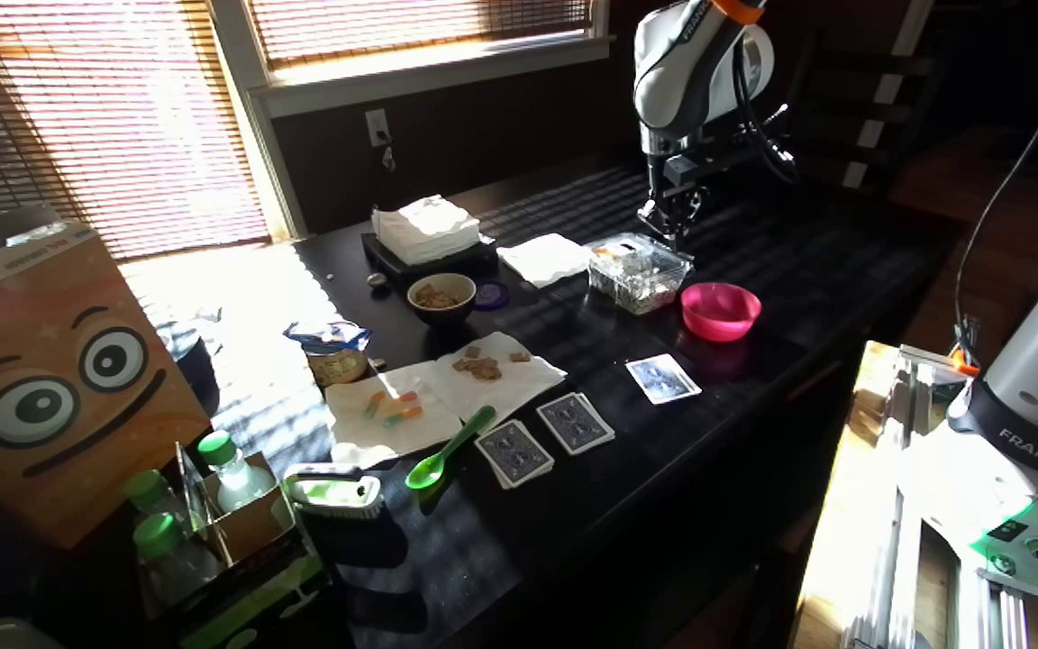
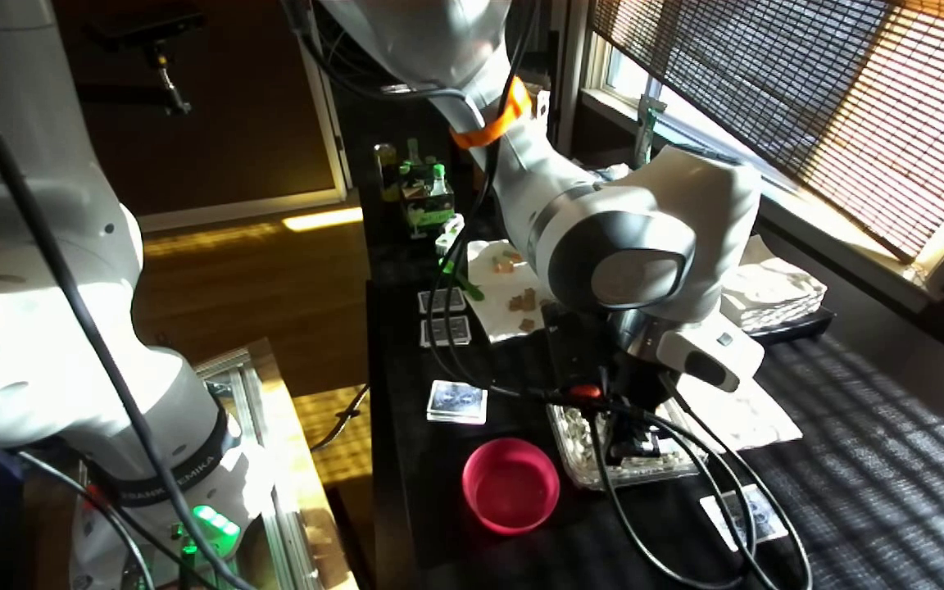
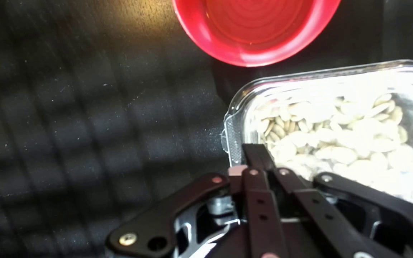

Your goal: Put the clear lid on the clear container.

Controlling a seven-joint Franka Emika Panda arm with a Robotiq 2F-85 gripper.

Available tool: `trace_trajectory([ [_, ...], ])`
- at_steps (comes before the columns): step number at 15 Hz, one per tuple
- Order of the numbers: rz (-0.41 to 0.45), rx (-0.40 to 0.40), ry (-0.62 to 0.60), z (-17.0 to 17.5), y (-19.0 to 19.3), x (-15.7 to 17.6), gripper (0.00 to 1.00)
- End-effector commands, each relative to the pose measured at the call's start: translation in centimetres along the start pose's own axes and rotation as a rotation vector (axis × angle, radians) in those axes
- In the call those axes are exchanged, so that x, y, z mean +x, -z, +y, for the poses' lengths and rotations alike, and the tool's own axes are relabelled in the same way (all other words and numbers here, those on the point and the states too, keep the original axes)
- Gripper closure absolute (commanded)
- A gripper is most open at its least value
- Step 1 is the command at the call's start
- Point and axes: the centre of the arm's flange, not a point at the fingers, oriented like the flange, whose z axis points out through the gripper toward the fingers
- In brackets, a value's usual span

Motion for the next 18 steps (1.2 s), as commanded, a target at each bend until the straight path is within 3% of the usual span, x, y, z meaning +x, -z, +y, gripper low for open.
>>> trace_trajectory([
  [1, 0.027, 0.008, -0.006, -0.3, 1.7, -0.8, 1.00],
  [9, -0.116, 0.137, 0.152, -2.9, 1.3, -1.9, 1.00],
  [18, -0.146, 0.292, 0.252, -5.5, 0.0, -2.0, 1.00],
])
